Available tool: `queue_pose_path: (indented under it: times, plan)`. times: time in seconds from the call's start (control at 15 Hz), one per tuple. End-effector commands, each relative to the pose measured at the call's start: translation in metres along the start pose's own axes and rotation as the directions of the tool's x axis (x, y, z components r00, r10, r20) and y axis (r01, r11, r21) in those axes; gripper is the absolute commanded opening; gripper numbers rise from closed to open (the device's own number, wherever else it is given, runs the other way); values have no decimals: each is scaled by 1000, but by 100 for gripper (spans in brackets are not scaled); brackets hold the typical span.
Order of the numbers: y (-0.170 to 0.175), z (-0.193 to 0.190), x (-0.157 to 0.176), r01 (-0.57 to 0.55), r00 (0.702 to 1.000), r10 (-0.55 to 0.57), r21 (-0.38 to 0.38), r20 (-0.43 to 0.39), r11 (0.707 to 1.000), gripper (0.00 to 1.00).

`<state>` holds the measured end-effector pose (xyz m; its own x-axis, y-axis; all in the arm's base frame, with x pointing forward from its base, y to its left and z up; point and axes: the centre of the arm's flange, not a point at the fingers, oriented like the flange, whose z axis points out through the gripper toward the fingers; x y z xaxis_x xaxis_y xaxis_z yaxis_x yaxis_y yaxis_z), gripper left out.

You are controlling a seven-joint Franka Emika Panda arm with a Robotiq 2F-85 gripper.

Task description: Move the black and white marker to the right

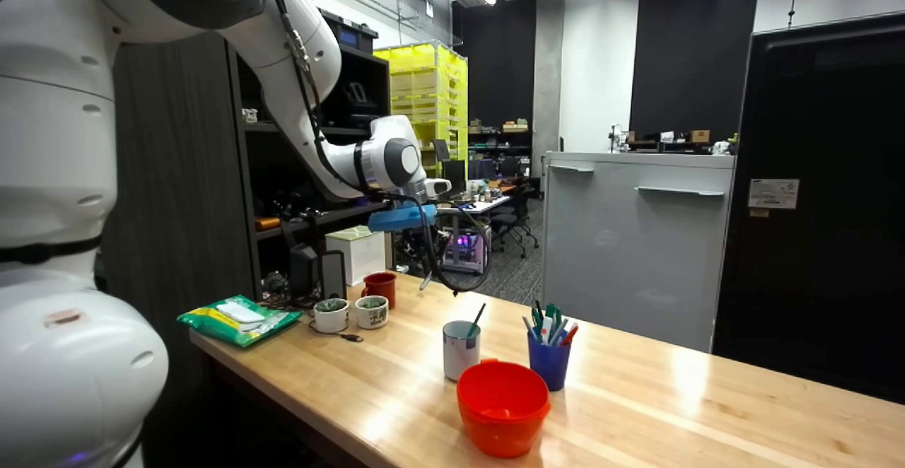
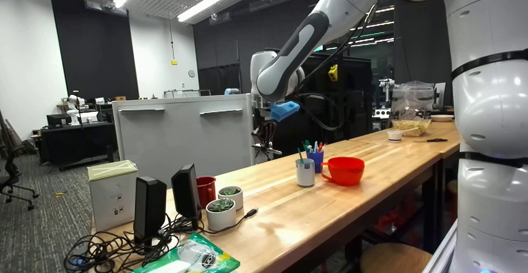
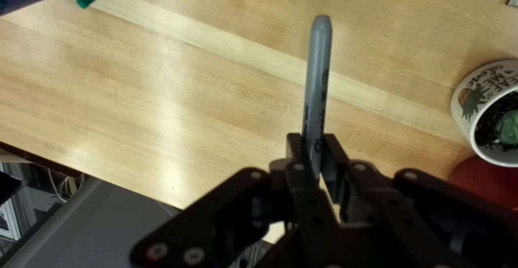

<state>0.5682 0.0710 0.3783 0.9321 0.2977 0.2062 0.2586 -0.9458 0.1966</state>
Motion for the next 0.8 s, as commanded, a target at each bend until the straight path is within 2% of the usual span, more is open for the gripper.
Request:
queue_pose_path:
  times: [0.0, 0.33, 0.73]
  plan:
    - [26, -24, 2, -34, 999, 33, -29, -28, 999, 4]
    - [70, -50, 5, -95, 993, 90, -81, -71, 992, 4]
    - [123, -76, 3, -149, 987, 138, -163, -79, 975, 4]
